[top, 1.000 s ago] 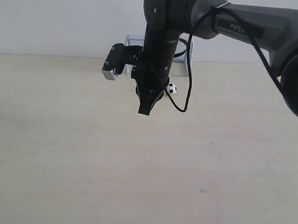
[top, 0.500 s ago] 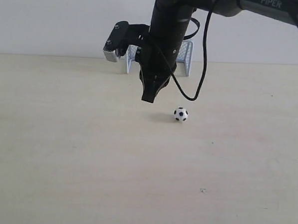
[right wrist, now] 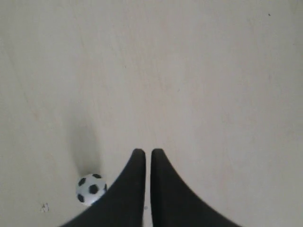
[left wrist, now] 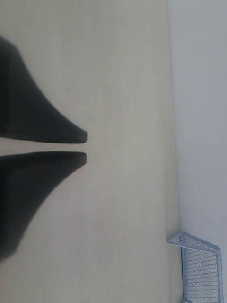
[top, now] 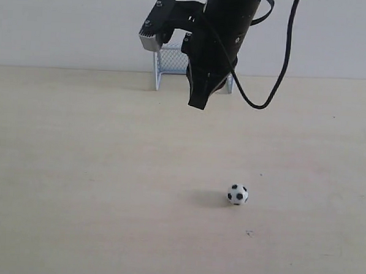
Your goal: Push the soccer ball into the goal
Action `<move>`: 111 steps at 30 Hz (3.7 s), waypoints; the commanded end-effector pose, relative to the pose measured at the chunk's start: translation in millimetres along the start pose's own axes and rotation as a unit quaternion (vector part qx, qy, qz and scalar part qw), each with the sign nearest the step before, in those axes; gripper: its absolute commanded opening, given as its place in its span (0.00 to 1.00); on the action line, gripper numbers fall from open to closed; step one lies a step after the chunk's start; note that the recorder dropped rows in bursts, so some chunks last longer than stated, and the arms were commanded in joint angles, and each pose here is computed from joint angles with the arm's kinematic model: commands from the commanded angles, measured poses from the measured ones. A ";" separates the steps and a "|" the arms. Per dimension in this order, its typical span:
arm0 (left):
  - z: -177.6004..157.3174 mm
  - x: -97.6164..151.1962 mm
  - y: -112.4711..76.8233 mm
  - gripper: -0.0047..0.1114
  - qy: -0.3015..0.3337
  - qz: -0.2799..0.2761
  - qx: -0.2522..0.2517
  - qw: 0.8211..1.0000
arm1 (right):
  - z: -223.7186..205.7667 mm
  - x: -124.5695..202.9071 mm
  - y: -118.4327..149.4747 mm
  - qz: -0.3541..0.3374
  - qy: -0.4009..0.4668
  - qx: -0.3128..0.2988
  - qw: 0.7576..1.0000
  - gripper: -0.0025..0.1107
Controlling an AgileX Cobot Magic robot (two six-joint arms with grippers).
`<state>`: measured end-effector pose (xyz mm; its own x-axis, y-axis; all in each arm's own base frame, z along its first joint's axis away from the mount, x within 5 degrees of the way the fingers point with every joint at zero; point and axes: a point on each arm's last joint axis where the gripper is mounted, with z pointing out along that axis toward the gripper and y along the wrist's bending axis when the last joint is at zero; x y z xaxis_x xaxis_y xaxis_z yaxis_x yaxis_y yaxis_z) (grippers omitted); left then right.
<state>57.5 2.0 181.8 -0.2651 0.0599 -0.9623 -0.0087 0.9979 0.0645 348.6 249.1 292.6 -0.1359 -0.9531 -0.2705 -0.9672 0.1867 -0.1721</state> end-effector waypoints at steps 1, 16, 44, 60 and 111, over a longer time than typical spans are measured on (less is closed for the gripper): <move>-0.7 -2.5 0.2 0.09 -0.009 -0.009 -0.002 1.000 | -12.8 12.1 8.8 0.002 0.009 0.000 1.000 0.02; -0.7 -2.5 0.2 0.09 -0.009 -0.009 -0.002 1.000 | -47.2 48.9 45.6 0.026 0.022 0.009 0.999 0.02; -0.7 -2.5 0.2 0.09 -0.009 -0.009 -0.002 1.000 | -88.1 98.7 95.2 0.101 -0.021 0.073 0.992 0.02; -0.7 -2.5 0.2 0.09 -0.009 -0.009 -0.002 1.000 | -109.0 129.1 126.9 0.148 -0.062 0.107 0.981 0.02; -0.7 -2.5 0.2 0.09 -0.009 -0.009 -0.002 1.000 | -143.3 192.6 193.0 0.226 -0.180 0.176 0.941 0.02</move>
<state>57.5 2.0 181.8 -0.2651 0.0599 -0.9623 -0.0087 0.9979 0.0645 104.8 67.5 342.3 -0.3729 -0.6387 -0.6731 -0.6935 0.6738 -0.2552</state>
